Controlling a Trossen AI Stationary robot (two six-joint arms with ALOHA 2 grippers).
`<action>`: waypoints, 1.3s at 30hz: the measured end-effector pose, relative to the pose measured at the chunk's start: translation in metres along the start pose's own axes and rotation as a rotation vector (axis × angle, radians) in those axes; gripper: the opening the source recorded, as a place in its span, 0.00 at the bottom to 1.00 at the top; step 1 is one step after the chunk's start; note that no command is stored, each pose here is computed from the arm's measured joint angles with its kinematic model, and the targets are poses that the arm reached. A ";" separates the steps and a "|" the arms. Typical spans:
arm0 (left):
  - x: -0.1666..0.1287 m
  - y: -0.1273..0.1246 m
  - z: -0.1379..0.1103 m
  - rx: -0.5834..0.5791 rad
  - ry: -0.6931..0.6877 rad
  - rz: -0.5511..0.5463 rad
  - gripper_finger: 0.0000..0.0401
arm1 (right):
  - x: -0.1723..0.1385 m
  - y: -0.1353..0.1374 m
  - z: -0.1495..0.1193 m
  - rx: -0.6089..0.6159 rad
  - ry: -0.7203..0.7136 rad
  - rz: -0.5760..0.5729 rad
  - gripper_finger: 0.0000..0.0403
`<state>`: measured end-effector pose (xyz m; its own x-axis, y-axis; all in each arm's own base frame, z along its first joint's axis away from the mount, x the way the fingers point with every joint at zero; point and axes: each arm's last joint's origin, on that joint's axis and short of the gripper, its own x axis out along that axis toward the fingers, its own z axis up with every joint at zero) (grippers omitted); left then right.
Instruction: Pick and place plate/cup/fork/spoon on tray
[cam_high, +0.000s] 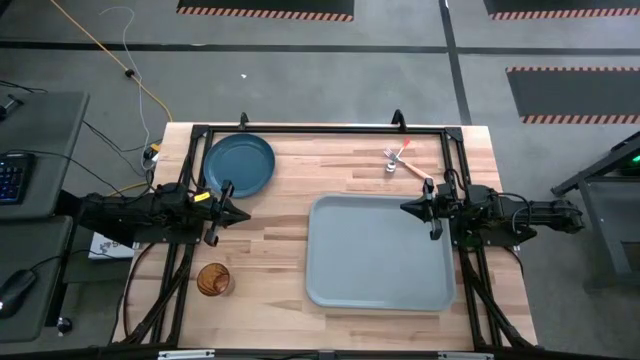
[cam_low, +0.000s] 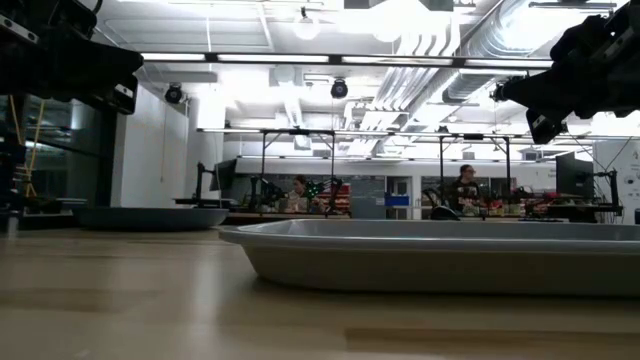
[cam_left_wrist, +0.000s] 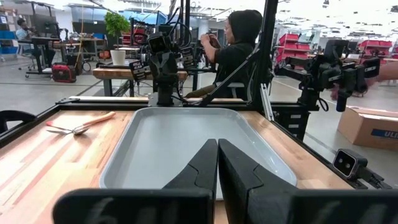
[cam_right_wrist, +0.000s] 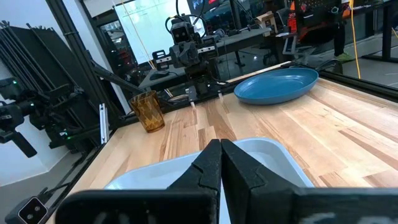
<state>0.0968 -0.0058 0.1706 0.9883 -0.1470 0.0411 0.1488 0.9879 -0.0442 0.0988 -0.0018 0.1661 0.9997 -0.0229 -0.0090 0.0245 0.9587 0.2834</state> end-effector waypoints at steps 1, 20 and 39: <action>0.000 0.000 0.000 0.000 0.000 0.000 0.01 | 0.000 0.000 0.000 0.000 0.001 0.000 0.00; 0.000 0.000 0.000 0.000 0.000 0.000 0.01 | -0.015 0.000 0.059 0.570 -0.678 -0.231 0.02; 0.000 0.000 0.000 0.000 0.000 0.000 0.01 | 0.072 -0.094 0.133 0.672 0.226 -1.224 0.54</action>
<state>0.0968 -0.0058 0.1705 0.9883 -0.1468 0.0408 0.1485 0.9879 -0.0443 0.1689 -0.1312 0.2665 0.3254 -0.6231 -0.7112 0.9238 0.0490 0.3798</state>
